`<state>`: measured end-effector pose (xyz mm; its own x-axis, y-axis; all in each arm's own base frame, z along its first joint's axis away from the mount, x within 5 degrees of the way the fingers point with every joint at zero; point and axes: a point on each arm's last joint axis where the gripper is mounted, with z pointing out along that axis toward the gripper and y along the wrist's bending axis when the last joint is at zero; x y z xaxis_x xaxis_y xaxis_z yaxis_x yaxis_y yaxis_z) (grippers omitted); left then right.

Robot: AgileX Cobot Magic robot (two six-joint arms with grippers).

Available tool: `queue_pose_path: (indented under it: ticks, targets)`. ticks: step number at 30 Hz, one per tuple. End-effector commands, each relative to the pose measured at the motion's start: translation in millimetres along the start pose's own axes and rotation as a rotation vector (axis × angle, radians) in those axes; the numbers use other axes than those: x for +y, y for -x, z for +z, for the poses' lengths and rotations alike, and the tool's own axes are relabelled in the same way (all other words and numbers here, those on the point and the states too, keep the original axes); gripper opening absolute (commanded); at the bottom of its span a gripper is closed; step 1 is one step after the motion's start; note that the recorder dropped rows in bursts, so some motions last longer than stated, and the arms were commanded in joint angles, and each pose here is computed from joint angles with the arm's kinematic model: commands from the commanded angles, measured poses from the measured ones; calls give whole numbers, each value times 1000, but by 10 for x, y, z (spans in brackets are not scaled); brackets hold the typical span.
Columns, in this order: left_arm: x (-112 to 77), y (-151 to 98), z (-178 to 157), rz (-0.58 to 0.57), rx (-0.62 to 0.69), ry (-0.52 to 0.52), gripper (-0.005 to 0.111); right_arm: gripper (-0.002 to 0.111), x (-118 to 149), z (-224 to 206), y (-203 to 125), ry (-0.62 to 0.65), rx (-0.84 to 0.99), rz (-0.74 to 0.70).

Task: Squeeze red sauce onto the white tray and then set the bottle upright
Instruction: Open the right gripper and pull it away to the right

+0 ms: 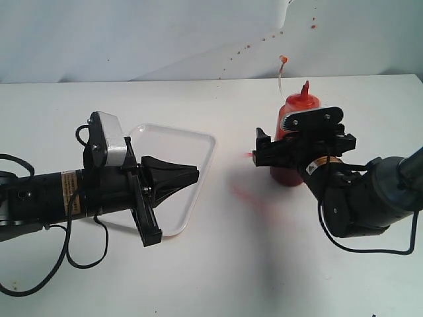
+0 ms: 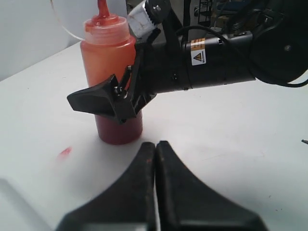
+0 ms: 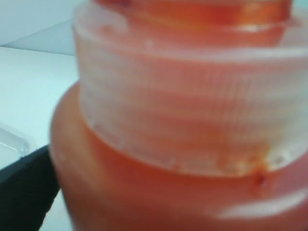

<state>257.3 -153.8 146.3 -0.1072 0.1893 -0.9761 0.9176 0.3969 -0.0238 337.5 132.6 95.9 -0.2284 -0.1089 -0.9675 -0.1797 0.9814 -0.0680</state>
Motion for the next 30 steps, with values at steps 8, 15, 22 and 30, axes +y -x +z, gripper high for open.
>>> queue_pose_path:
  ticks: [8,15,22,30]
  targets:
    - [-12,18,4,3,-5,-2,1,105,-18,-100,-35,12,60,18]
    - [-12,18,4,3,-5,-2,1,105,-93,-371,7,11,74,13]
    - [-12,18,4,3,-5,-2,1,105,-163,-726,51,37,87,-1]
    - [-12,18,4,3,-5,-2,1,105,-143,-1452,330,213,-45,-88]
